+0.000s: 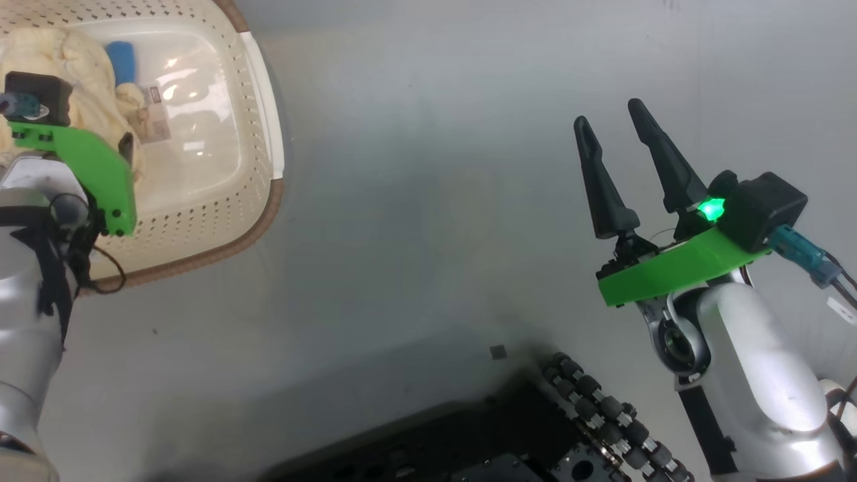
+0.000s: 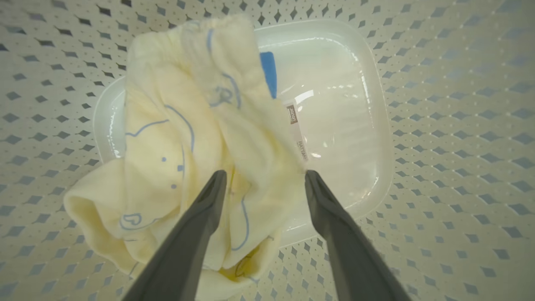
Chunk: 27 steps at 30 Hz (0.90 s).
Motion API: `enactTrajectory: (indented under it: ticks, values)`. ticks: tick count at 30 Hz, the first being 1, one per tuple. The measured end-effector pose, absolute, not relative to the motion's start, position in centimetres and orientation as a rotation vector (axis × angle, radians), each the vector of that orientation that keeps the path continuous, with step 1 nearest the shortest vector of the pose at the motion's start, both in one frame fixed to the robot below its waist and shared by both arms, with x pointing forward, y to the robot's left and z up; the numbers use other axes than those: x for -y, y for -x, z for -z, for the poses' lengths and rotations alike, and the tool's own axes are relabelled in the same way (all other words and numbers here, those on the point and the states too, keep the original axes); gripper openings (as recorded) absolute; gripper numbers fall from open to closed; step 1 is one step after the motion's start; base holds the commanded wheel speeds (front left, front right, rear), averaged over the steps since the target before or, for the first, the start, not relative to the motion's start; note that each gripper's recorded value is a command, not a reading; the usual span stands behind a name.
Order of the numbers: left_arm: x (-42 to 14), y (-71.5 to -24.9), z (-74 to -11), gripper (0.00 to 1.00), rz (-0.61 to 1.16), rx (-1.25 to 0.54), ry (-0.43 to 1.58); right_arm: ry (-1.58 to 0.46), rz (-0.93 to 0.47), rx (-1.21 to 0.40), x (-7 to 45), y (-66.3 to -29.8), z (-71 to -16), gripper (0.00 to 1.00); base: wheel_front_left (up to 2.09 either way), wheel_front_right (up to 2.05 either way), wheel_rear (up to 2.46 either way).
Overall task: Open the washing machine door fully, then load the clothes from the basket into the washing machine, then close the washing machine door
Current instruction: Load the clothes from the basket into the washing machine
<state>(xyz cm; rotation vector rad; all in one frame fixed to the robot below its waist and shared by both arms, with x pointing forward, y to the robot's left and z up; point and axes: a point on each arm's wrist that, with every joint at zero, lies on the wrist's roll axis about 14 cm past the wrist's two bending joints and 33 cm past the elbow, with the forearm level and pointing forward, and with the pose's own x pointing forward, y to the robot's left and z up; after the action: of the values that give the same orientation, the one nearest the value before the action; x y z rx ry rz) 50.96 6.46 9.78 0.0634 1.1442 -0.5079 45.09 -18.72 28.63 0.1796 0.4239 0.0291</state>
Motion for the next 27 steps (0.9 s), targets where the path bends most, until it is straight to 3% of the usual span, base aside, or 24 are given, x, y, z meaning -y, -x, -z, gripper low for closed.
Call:
enactTrajectory:
  ticks: [27]
  values:
    - [-7.0,-50.2,-6.4,1.00,0.397,-1.278,-0.091,-0.181,-0.033,-0.483,18.0,-43.2,-26.5,1.00,0.01,0.01,0.01]
